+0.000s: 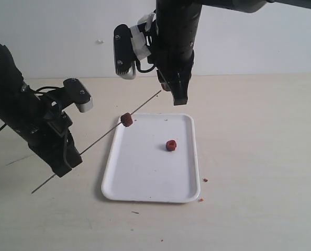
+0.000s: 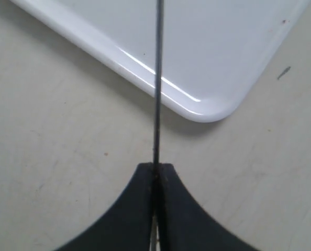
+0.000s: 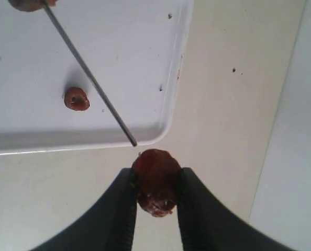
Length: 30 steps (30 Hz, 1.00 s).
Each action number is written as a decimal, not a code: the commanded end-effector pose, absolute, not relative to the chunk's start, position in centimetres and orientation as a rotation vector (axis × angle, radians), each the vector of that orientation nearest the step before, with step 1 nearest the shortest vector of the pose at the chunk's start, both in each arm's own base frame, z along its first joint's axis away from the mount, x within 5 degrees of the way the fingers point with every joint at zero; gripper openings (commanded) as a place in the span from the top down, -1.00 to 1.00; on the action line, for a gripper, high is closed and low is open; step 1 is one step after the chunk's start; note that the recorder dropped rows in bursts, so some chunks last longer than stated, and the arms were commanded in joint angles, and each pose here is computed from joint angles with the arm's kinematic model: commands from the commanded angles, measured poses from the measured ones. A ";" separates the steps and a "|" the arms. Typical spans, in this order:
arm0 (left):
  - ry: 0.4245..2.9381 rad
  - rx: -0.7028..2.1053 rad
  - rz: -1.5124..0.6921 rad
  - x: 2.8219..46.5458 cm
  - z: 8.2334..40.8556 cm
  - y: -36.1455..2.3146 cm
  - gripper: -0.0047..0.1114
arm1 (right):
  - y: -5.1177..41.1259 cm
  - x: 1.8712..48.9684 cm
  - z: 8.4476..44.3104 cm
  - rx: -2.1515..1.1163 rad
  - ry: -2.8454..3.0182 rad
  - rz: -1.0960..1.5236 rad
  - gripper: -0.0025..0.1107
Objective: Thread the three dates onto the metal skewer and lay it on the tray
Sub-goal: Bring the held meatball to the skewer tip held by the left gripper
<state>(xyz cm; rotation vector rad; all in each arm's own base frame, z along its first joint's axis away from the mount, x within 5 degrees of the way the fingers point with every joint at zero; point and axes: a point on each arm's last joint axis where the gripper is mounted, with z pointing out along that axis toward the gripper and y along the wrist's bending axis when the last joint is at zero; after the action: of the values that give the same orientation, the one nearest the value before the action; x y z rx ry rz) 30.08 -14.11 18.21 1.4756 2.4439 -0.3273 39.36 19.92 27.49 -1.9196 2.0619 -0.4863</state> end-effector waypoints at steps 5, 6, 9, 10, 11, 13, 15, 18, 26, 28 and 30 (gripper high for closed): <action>2.423 1.434 -0.327 30.3 18.8 -14.4 0.92 | 20.1 39.2 28.0 -1.889 2.052 -0.465 0.48; 2.423 1.433 -0.327 30.3 18.8 -14.4 0.92 | 20.2 39.2 28.0 -1.886 2.052 -0.456 0.48; 2.412 1.438 -0.328 30.3 18.8 -14.4 0.92 | 20.2 39.2 28.0 -1.882 2.053 -0.443 0.48; 2.404 1.445 -0.333 30.3 18.8 -14.5 0.92 | 20.2 39.2 28.0 -1.882 2.053 -0.443 0.48; 2.392 1.449 -0.341 30.3 18.9 -14.6 0.92 | 20.2 39.2 28.0 -1.882 2.053 -0.443 0.48; 2.378 1.445 -0.367 30.3 19.0 -14.8 0.92 | 20.2 39.2 28.0 -1.882 2.053 -0.443 0.48; 2.373 1.444 -0.376 30.3 19.0 -14.8 0.92 | 20.3 39.1 28.0 -1.879 2.057 -0.424 0.48; 2.373 1.444 -0.376 30.3 19.0 -14.8 0.92 | 20.4 39.1 28.0 -1.876 2.059 -0.412 0.48; 2.386 1.474 -0.385 30.1 18.9 -14.8 0.92 | 21.1 38.7 27.9 -1.894 2.045 -0.405 0.48; 2.381 1.466 -0.381 30.2 18.9 -14.8 0.92 | 21.7 38.3 27.9 -1.911 2.026 -0.404 0.48; 2.373 1.446 -0.374 30.3 19.0 -14.8 0.92 | 22.0 38.1 27.9 -1.919 2.024 -0.396 0.48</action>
<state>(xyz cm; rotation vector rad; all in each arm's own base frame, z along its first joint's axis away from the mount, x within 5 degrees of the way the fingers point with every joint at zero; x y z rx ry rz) 30.09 -14.51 18.36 1.4730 2.4049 -0.3782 38.52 21.56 27.51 -1.9284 2.0323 -0.4154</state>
